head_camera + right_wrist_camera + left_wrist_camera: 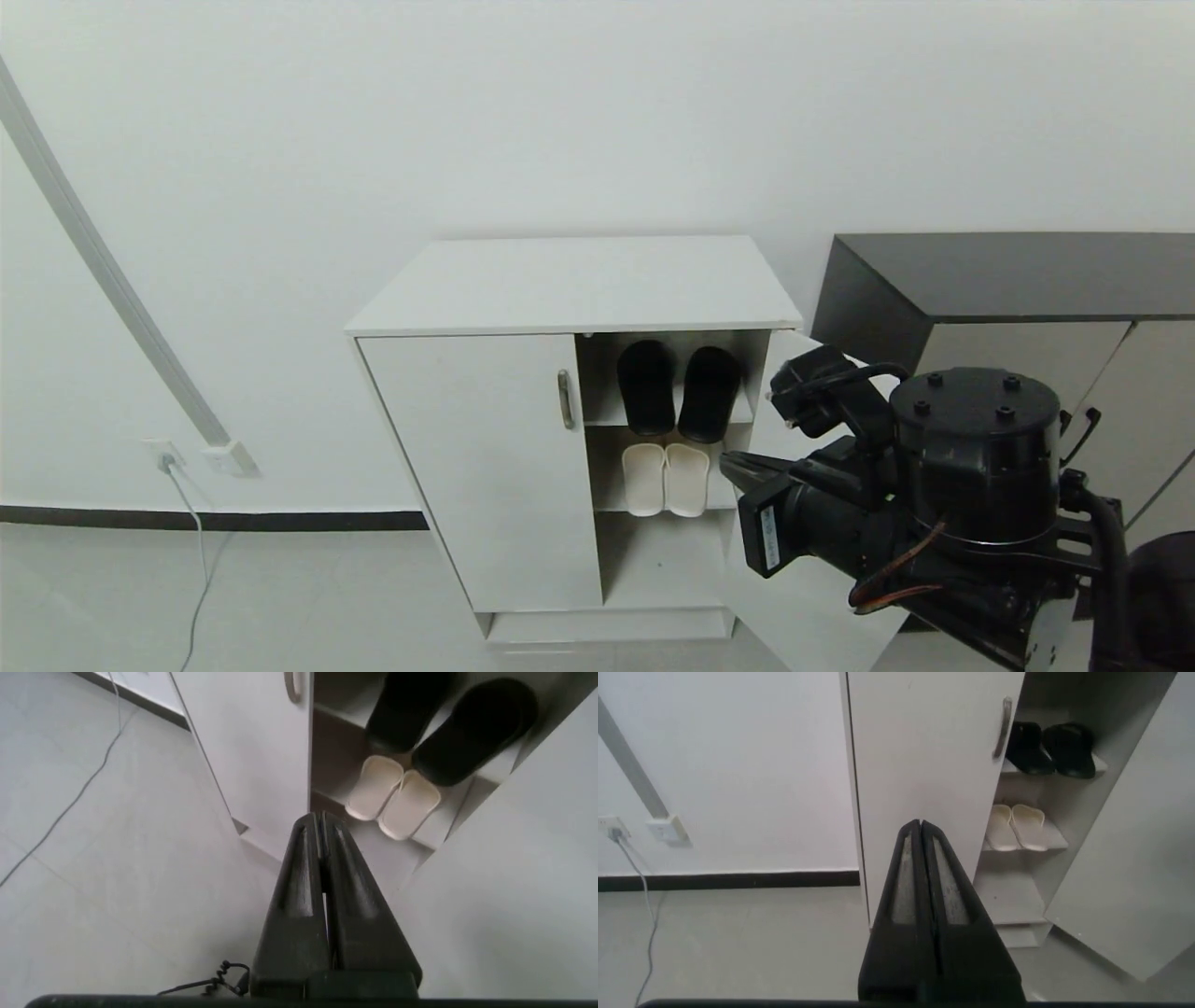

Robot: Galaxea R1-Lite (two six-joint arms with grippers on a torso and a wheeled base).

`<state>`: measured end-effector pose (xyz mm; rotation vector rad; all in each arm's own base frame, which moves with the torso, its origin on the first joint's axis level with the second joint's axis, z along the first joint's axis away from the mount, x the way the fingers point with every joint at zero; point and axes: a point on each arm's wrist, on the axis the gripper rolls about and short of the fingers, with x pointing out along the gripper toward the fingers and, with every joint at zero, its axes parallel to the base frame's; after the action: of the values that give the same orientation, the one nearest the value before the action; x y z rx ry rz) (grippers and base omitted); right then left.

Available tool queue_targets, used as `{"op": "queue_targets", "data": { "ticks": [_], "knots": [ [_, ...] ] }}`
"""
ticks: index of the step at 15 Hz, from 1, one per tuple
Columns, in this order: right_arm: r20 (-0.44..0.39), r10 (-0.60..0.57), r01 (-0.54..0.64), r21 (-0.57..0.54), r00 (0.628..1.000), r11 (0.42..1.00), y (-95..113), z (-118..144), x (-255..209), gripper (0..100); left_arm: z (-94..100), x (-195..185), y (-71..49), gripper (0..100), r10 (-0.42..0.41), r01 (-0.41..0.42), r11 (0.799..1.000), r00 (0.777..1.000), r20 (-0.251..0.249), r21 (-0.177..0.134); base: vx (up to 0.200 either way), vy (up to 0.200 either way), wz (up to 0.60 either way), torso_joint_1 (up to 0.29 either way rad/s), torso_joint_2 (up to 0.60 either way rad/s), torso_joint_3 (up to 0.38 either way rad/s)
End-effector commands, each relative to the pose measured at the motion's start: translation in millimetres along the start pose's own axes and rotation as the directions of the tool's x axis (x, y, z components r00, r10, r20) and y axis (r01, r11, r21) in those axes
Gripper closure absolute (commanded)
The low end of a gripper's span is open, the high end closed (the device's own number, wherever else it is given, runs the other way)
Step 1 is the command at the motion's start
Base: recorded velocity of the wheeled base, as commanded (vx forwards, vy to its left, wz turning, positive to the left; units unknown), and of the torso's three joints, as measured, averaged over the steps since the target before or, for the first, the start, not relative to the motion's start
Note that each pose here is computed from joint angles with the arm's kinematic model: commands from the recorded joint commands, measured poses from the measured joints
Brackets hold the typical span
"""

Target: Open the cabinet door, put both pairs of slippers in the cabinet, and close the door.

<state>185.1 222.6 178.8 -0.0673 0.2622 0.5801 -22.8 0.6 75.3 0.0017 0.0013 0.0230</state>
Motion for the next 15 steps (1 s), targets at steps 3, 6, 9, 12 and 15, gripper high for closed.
{"op": "queue_targets", "data": {
  "ticks": [3, 6, 9, 12, 15],
  "knots": [
    [-0.007, 0.001, -0.001, -0.002, 1.0, 1.0, -0.3, -2.3, -0.4, 100, 0.0, 0.0, 0.0, 100, 0.0, 0.0, 1.0, 1.0, 0.0, 0.0, 0.0, 0.0, 0.0, 0.24, -0.56, -0.328],
    [-0.008, 0.001, -0.001, -0.01, 1.0, 1.0, -0.4, -2.8, -0.5, 100, 0.0, 0.0, 0.0, 100, 0.0, 0.0, 1.0, 1.0, 0.0, 0.0, 0.0, 0.0, 0.0, 0.256, -0.59, -0.333],
    [-0.011, 0.001, -0.001, -0.016, 1.0, 1.0, -0.5, -3.4, -0.5, 100, 0.0, 0.0, 0.0, 100, 0.0, 0.0, 1.0, 1.0, 0.0, 0.0, 0.0, 0.0, -0.6, 0.251, -0.57, -0.32],
    [-0.013, -0.001, 0.001, -0.016, 1.0, 1.0, -0.4, -3.7, -0.2, 100, 0.0, 0.0, 0.0, 100, 0.0, 0.0, 1.0, 1.0, 0.0, 0.0, 0.0, 0.0, -0.6, 0.106, -0.24, -0.123],
    [-0.014, -0.003, 0.003, -0.016, 1.0, 1.0, -0.7, -4.2, 0.7, 100, 0.1, 0.0, 0.0, 100, 0.0, 0.0, 1.0, 1.0, 0.001, 0.0, 0.0, 0.0, -0.6, 0.027, -0.01, -0.014]
  ]
}}
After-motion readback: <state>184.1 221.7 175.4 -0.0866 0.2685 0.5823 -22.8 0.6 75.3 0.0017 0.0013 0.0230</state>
